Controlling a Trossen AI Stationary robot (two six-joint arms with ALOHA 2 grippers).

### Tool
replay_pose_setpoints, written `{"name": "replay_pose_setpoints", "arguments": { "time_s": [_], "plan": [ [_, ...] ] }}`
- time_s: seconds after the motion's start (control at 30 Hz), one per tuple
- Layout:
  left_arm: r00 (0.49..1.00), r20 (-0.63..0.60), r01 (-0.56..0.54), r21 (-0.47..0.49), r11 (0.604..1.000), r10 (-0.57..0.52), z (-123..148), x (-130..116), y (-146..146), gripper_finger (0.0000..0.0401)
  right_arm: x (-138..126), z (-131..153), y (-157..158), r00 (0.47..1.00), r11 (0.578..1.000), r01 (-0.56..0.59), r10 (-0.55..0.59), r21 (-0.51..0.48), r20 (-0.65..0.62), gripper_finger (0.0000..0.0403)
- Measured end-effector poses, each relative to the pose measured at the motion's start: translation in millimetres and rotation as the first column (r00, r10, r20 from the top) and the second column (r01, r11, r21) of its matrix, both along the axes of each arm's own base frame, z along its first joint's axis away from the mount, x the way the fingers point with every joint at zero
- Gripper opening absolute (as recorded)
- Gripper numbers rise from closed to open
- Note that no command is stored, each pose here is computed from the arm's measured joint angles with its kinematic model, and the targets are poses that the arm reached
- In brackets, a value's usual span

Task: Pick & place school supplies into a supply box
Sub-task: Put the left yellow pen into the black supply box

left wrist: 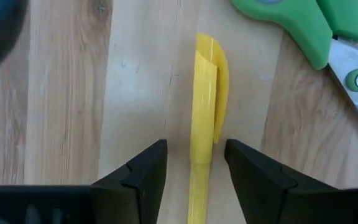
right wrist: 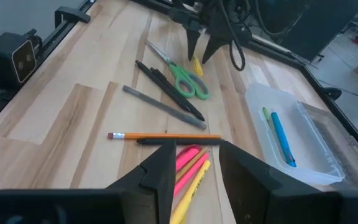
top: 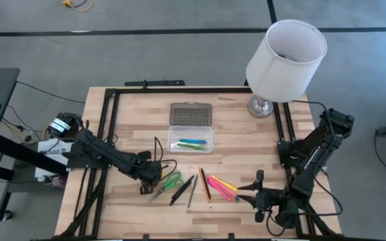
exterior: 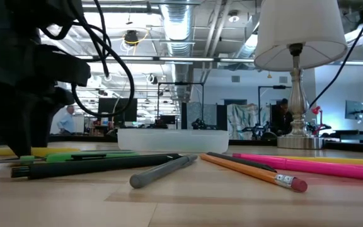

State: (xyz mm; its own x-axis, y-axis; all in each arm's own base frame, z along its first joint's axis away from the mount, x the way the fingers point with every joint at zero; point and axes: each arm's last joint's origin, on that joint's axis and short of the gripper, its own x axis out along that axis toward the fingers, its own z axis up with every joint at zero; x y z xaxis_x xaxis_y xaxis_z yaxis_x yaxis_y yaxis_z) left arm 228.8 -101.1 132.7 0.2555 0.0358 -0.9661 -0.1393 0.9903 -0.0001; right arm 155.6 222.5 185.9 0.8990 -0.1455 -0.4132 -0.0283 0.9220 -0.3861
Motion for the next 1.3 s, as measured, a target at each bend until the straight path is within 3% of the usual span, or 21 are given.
{"name": "replay_pose_setpoints", "arguments": {
  "time_s": [0.2,0.63,0.97,1.3],
  "plan": [
    [1.000,-0.006,0.003,-0.017,1.000,-0.003,-0.2,1.6,2.6,0.0158,2.2,-4.8,-0.3,1.000,1.000,0.007,-0.008,-0.021,-0.012,0.0118],
    [0.999,0.000,-0.034,-0.032,0.999,0.034,-0.4,2.8,3.0,0.0058,1.6,-4.7,0.2,1.000,1.000,0.004,-0.004,-0.021,-0.011,0.0118],
    [0.999,0.007,-0.043,-0.026,0.999,0.043,1.8,2.2,3.4,0.0042,1.7,-4.6,0.3,1.000,1.000,0.004,-0.005,-0.020,-0.010,0.0118],
    [0.994,0.113,-0.026,0.136,0.990,0.011,26.5,8.5,-3.9,0.0034,1.7,-4.6,0.3,1.000,1.000,0.005,-0.005,-0.020,-0.010,0.0118]
  ]
}}
